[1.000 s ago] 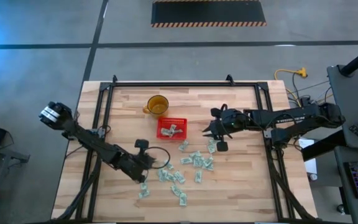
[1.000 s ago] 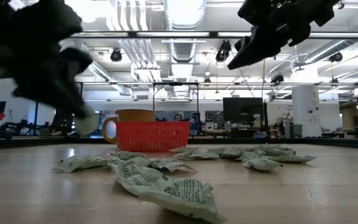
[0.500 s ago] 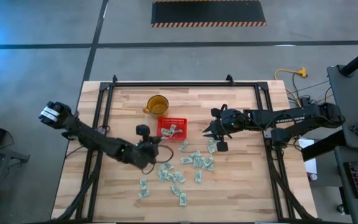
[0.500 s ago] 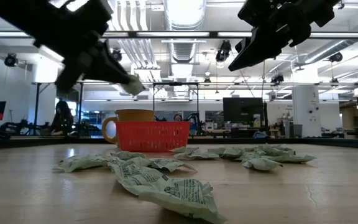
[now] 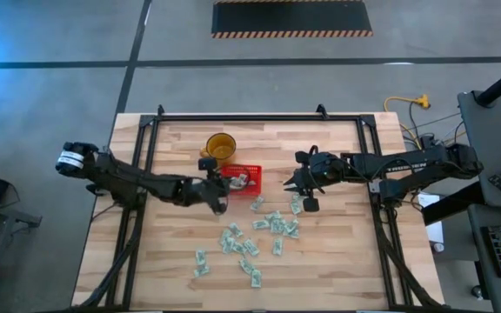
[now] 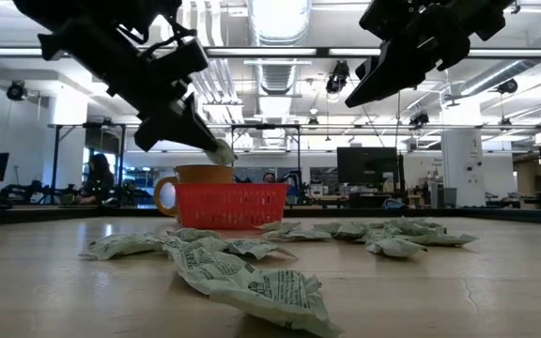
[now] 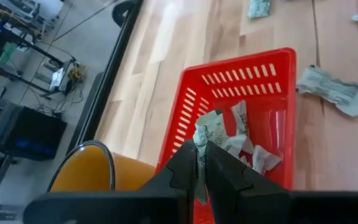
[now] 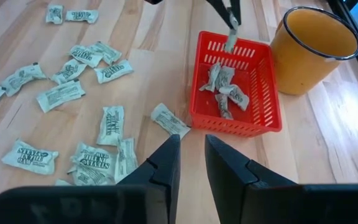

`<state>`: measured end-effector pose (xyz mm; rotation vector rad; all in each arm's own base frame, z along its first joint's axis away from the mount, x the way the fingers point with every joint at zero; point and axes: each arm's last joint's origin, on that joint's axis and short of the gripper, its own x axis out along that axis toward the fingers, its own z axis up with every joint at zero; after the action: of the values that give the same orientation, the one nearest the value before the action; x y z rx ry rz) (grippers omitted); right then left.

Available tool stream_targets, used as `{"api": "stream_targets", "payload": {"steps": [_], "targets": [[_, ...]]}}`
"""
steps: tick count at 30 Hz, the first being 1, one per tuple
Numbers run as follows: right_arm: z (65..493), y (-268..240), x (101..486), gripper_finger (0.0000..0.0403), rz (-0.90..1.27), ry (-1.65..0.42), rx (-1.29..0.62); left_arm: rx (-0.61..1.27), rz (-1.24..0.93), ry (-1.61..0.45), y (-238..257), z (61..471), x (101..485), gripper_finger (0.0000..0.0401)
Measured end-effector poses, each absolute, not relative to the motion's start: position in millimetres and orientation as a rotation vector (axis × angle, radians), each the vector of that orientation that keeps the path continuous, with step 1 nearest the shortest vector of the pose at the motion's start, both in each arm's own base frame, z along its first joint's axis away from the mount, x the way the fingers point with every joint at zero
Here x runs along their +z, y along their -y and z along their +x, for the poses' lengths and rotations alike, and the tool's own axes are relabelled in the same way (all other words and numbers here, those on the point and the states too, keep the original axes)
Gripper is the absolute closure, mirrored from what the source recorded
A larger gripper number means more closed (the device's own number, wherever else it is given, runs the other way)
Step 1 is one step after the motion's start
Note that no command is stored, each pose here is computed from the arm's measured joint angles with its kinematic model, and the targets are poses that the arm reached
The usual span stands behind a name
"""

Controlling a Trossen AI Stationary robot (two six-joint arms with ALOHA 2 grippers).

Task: Pick and place Stevia / Truvia into bins
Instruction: Put the gray stevia packet into the red basket

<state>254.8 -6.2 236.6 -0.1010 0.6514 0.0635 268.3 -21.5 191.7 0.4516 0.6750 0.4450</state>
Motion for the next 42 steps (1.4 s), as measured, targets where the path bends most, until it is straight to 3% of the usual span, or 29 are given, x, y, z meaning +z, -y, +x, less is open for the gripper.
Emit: {"api": "stream_targets", "payload": {"steps": [7,16,21,42], "targets": [[249.3,6.0,225.7,0.0338,-0.024,-0.72,0.041,0.453,0.447,-0.672,19.4,268.8,192.1,0.0373],[240.3,5.8,205.6,0.0322,0.035,-0.791,0.019,0.455,0.449,-0.674,19.2,268.6,191.8,0.0283],[235.8,5.7,196.5,0.0317,0.081,-0.821,-0.001,0.455,0.449,-0.675,19.2,268.5,191.7,0.0254],[233.2,29.4,146.7,0.0332,0.056,-1.008,-0.221,0.41,0.458,-0.647,32.4,264.3,197.5,0.0248]]}}
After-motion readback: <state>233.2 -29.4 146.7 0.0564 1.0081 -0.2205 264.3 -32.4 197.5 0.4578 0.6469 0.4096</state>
